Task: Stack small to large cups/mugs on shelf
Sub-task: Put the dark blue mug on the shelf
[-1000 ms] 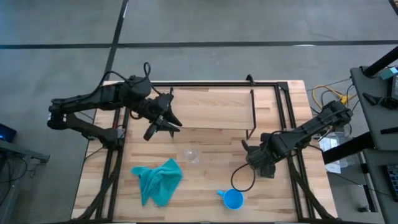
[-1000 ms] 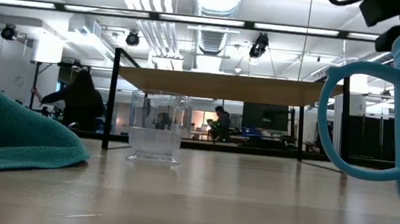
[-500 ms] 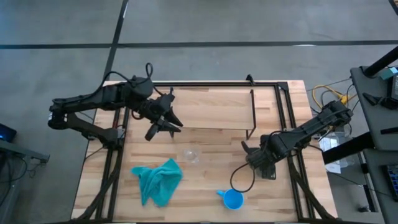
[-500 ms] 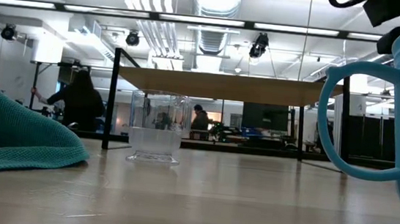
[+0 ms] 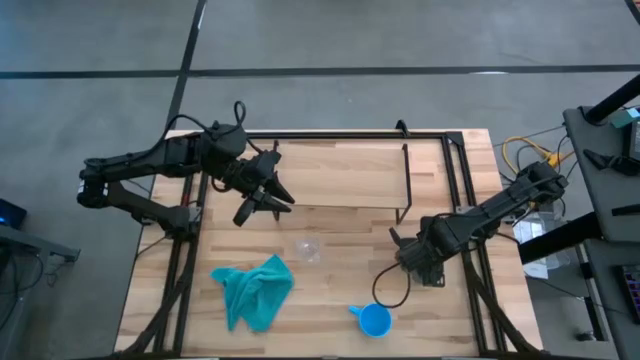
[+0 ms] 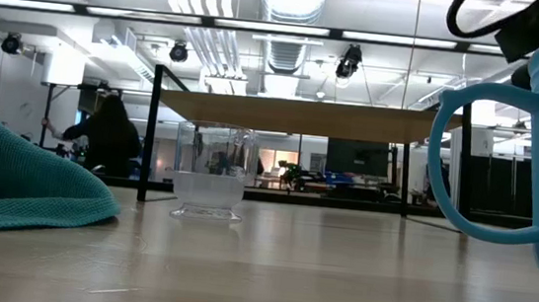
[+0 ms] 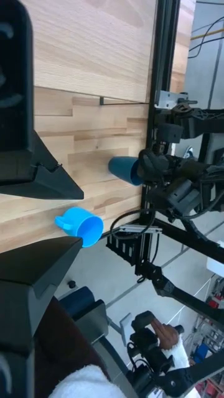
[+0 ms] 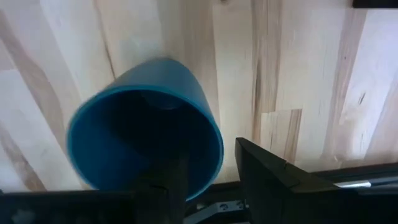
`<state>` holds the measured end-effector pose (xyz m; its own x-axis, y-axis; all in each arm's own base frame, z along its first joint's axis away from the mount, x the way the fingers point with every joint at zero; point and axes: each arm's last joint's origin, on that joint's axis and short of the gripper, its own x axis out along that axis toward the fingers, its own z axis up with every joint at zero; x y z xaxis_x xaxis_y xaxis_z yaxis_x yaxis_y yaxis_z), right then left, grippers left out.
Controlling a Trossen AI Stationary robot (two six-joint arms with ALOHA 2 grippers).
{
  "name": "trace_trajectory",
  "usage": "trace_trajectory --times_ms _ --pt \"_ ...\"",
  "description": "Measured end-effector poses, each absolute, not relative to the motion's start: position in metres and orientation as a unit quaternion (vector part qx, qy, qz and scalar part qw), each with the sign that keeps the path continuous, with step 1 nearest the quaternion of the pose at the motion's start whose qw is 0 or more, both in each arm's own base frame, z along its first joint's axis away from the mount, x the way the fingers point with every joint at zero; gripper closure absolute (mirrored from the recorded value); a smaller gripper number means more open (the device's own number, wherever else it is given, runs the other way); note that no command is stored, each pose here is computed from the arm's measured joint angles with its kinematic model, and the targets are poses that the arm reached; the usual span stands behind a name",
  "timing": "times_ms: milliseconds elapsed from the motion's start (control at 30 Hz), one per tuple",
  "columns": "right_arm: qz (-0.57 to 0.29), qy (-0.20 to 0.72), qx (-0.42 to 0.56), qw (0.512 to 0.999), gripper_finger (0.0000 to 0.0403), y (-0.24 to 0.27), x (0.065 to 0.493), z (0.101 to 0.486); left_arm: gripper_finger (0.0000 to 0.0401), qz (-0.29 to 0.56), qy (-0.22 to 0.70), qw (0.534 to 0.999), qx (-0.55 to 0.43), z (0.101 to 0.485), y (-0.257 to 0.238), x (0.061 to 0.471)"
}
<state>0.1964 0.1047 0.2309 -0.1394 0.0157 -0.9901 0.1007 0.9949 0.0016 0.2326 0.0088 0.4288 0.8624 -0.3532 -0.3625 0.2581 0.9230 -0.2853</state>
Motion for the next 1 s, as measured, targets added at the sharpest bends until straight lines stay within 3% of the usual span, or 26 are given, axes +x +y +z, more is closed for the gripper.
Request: trace_trajectory --times_ms 200,433,533,700,1000 --pt "-0.034 0.757 0.037 0.652 0.0260 0.103 0.194 0.219 0.0308 -0.160 0.208 0.958 -0.115 0.429 0.009 0.233" --pt "-0.020 0.729 0.058 0.682 0.0268 0.105 0.197 0.197 0.0308 -0.160 0.207 0.958 -0.114 0.429 0.009 0.233" --pt "-0.033 0.739 0.059 0.670 0.0293 0.103 0.193 0.191 0.0308 -0.160 0.207 0.958 -0.115 0.429 0.009 0.233" --pt "-0.046 0.747 0.061 0.660 0.0380 0.101 0.189 0.189 0.0308 -0.160 0.206 0.959 -0.114 0.429 0.009 0.233" --pt "-0.052 0.742 0.074 0.664 0.0394 0.106 0.199 0.222 0.0308 -0.160 0.204 0.959 -0.113 0.430 0.009 0.233"
